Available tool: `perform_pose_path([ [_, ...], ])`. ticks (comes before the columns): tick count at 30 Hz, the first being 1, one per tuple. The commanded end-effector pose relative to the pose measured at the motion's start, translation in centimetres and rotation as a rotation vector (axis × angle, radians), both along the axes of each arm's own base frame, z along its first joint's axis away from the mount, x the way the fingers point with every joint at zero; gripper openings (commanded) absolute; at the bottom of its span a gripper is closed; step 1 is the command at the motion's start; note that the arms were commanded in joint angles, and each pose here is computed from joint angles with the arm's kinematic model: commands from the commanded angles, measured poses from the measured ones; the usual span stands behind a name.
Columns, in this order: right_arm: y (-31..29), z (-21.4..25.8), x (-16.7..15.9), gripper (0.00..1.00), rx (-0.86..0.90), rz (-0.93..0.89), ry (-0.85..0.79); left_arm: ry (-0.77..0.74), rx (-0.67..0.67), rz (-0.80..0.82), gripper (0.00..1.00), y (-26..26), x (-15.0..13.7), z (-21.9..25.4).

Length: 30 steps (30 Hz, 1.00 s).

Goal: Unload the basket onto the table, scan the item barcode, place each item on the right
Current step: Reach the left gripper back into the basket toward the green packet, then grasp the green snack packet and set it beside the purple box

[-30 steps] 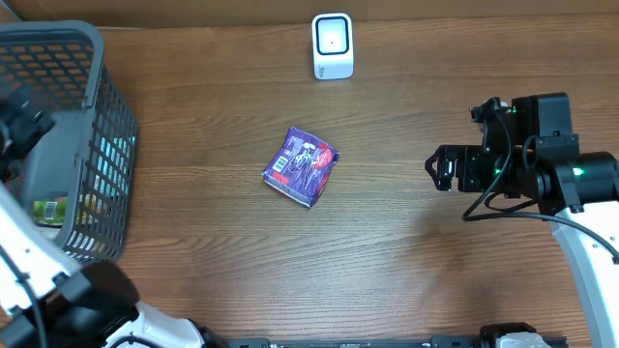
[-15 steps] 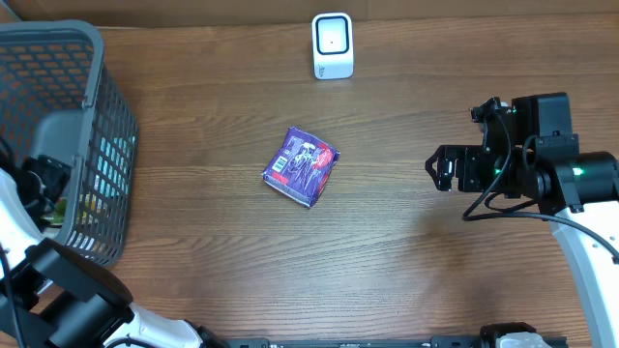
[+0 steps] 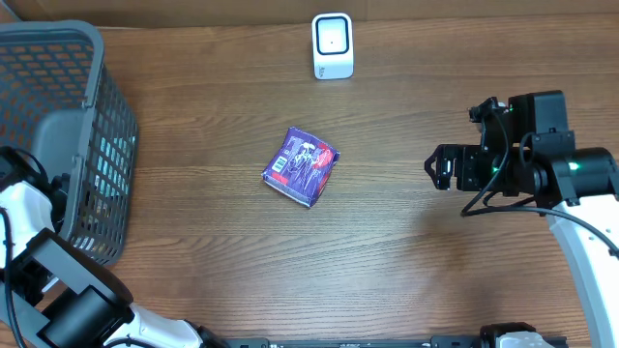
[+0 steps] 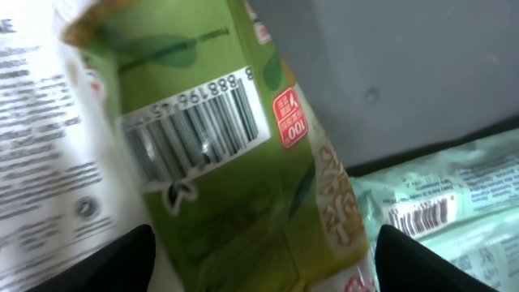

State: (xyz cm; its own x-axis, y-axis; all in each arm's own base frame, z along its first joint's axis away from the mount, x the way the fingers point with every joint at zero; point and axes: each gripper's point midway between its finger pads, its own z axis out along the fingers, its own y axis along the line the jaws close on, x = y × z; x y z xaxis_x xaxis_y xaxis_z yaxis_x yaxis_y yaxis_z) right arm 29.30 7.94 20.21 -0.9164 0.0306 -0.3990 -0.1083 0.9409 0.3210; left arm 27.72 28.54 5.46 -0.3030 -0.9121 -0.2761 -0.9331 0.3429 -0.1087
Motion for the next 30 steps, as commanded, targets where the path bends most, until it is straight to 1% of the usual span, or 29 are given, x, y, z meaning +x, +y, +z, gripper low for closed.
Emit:
perform_pose_path([
  [1,0.2,0.4,0.5,1.00,0.005,0.004,-0.007,0.056,-0.009,0.021,0.76,-0.8,-1.6,-1.7],
  [2,0.2,0.2,0.5,1.00,0.006,0.005,-0.003,0.061,-0.007,0.021,0.72,-0.9,-1.8,-2.0],
  [3,0.3,0.1,0.5,1.00,0.007,0.006,0.001,0.061,-0.006,0.018,0.62,-0.9,-1.8,-2.2],
  [4,0.3,0.0,0.6,1.00,0.007,0.006,0.008,0.060,-0.004,0.019,0.42,-0.9,-1.8,-2.3],
  [5,0.3,-0.1,0.6,1.00,0.007,0.006,0.012,0.060,-0.004,0.019,0.33,-0.9,-1.8,-2.3],
  [6,0.3,-0.2,0.5,1.00,0.006,0.006,0.017,0.059,-0.005,0.018,0.20,-0.9,-1.8,-2.3],
  [7,0.3,-0.3,0.6,1.00,0.006,0.006,0.019,0.059,-0.006,0.018,0.13,-0.9,-1.8,-2.2],
  [9,0.3,-0.3,0.6,1.00,0.006,0.006,0.020,0.061,-0.011,0.018,0.04,-1.0,-1.8,-2.0],
  [14,0.3,-0.3,0.6,1.00,0.005,0.006,0.019,0.042,-0.008,0.010,0.04,-0.4,-0.7,0.6],
  [18,0.3,-0.3,0.6,1.00,0.005,0.006,0.019,-0.030,-0.004,-0.021,0.04,0.5,1.6,6.0],
  [20,0.3,-0.3,0.6,1.00,0.005,0.006,0.019,-0.102,0.001,-0.076,0.04,0.7,3.3,10.0],
  [22,0.3,-0.3,0.6,1.00,0.005,0.006,0.019,-0.192,0.022,-0.176,0.04,0.2,5.2,14.7],
  [25,0.3,-0.3,0.6,1.00,0.006,0.006,0.019,-0.277,0.137,-0.268,0.04,-0.4,6.9,22.2],
  [27,0.3,-0.3,0.6,1.00,0.006,0.006,0.020,-0.337,0.218,-0.327,0.04,-1.6,7.8,27.2],
  [28,0.3,-0.3,0.6,1.00,0.006,0.006,0.019,-0.372,0.255,-0.360,0.04,-2.7,8.2,29.6],
  [30,0.3,-0.3,0.6,1.00,0.005,0.006,0.019,-0.423,0.297,-0.446,0.04,-5.6,8.9,33.0],
])
